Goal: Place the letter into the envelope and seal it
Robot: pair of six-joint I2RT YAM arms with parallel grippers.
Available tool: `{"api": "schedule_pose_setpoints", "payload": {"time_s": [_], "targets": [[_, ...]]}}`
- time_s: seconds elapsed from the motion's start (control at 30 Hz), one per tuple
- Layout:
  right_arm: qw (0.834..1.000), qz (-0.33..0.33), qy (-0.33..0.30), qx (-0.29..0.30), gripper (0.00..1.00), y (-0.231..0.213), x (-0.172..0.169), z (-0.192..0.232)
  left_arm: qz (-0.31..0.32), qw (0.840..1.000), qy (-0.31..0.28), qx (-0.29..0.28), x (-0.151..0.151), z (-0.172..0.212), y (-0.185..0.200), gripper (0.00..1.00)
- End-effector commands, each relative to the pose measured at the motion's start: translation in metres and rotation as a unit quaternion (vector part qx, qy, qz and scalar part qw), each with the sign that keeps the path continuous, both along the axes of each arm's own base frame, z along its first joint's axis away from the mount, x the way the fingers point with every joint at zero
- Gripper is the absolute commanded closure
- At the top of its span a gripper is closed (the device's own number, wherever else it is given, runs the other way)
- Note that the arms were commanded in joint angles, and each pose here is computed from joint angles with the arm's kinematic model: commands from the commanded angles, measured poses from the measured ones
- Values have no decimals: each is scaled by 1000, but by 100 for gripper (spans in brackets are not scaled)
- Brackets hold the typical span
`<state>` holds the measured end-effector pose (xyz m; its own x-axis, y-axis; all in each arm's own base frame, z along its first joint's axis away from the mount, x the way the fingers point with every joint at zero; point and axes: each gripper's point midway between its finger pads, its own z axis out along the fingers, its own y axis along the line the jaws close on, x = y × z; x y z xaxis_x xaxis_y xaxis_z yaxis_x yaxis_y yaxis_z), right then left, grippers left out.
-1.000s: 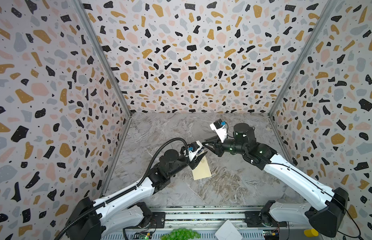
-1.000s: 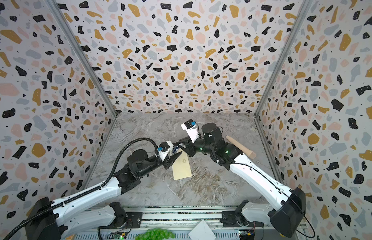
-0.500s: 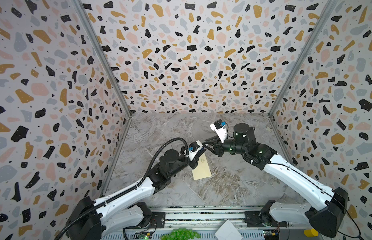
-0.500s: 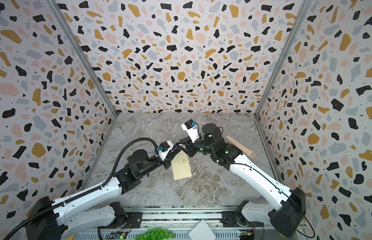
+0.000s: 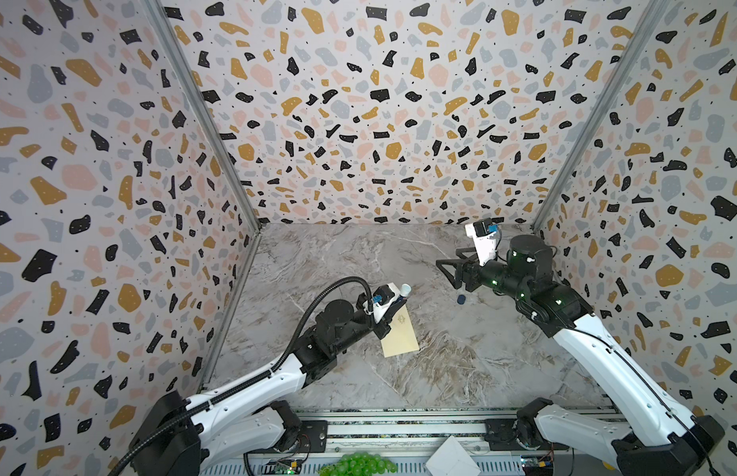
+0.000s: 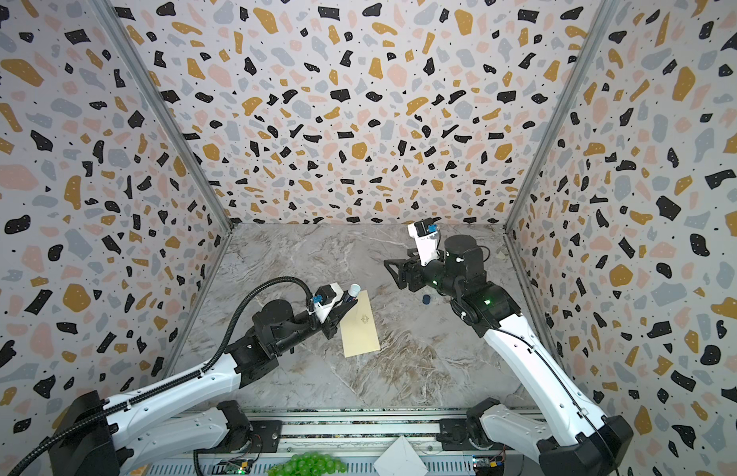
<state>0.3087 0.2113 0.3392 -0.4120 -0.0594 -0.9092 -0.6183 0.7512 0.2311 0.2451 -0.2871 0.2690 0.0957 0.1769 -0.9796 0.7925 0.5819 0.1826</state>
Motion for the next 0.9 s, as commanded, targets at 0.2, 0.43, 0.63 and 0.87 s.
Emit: {"api": "schedule_pose_setpoints", "payload": {"time_s": [0.2,0.43,0.63,0.87], "targets": [[971,-137,137,-138,18,-65,53,-116,7,999,-19,-44,-5,23,7,100],[948,-148,206,-192,23,-75,72,-185,17,999,-9,-46,-3,16,10,100],[929,-155,247,-230,29,-84,80,-228,11,999,-4,-49,-3,13,7,100],[909,-166,270,-270,36,-94,86,-259,8,999,-1,-49,-3,11,4,100]]}}
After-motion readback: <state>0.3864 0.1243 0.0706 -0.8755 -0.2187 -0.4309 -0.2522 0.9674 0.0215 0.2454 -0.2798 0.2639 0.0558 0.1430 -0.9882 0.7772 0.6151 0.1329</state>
